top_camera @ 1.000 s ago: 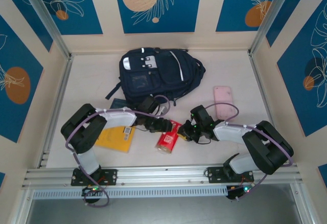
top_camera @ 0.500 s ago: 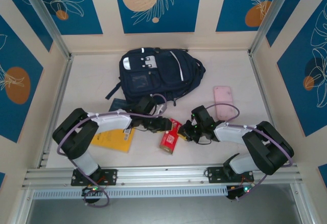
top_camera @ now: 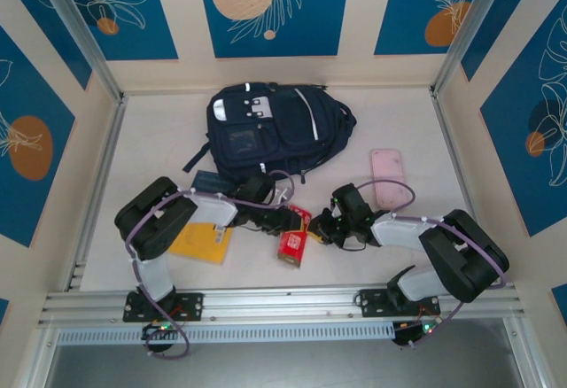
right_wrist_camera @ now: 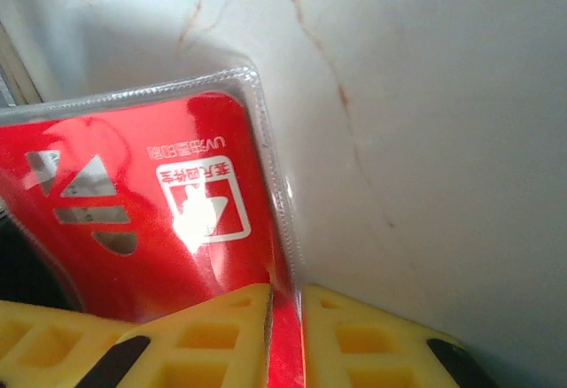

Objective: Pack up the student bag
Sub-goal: Pick up the card holder at the bottom-center of the table, then pass the card holder, then rotate the student bag at the bottom-center of the table, then open the student bag at the top-center of the table.

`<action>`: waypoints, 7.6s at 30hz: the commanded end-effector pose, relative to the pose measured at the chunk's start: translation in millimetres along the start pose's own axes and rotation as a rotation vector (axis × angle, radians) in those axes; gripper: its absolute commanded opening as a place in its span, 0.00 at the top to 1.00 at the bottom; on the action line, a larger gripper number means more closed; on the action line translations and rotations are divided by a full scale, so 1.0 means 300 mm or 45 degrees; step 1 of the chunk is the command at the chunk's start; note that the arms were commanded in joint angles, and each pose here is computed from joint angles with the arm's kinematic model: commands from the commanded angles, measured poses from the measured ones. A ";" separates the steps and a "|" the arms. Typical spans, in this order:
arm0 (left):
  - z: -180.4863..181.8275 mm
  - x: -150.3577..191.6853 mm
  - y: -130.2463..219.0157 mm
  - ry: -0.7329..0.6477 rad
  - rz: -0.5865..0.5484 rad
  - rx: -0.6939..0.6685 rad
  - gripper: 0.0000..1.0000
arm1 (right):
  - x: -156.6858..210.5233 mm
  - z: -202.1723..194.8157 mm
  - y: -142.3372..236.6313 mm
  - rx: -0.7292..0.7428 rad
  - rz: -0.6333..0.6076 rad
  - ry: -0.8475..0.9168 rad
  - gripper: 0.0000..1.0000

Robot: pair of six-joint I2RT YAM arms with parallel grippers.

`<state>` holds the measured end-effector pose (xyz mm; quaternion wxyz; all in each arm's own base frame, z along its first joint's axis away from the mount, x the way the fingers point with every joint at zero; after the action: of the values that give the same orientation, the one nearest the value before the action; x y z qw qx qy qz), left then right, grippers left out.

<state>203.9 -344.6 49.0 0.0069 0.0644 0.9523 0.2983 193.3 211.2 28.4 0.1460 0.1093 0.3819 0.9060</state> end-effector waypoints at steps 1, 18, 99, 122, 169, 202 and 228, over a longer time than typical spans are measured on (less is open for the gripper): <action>-0.023 0.018 0.010 -0.047 0.012 0.009 0.77 | 0.017 -0.017 -0.029 -0.016 0.017 0.045 0.82; -0.203 -0.044 0.272 -0.145 -0.425 0.059 1.00 | -0.022 0.104 0.324 -0.265 -0.437 0.137 0.45; -0.198 -0.405 0.718 -0.146 -0.935 -0.657 0.12 | -0.046 0.025 0.444 -0.245 -0.769 0.102 1.00; -0.319 -1.073 0.121 -0.119 -0.658 -0.262 0.40 | -0.091 -0.064 0.431 -0.180 -0.759 0.084 1.00; -0.273 -0.301 0.278 -0.604 -0.100 -0.770 0.46 | -0.076 -0.002 0.637 -0.103 -0.871 0.226 1.00; -0.243 -0.451 0.065 -0.708 -0.182 -1.275 0.83 | -0.064 -0.022 0.657 -0.085 -0.905 0.232 1.00; -0.718 -0.411 0.707 -0.920 -0.532 -0.672 1.00 | -0.028 0.220 0.658 -0.518 -0.725 0.444 1.00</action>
<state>348.8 -307.0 296.4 0.3461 -0.0159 0.7685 0.5379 182.0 105.3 199.4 0.3688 -0.1649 0.2762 0.8721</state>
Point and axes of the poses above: each hand's point on the last joint's axis, 136 mm out from that joint toward the fingers, its own y axis back along the fingers, its own z axis along the line the jaws close on, x = y × z, the point moved 2 cm from there along y, back along the fingers, and after that the axes turned 4 degrees about y, right-handed, at the moved point
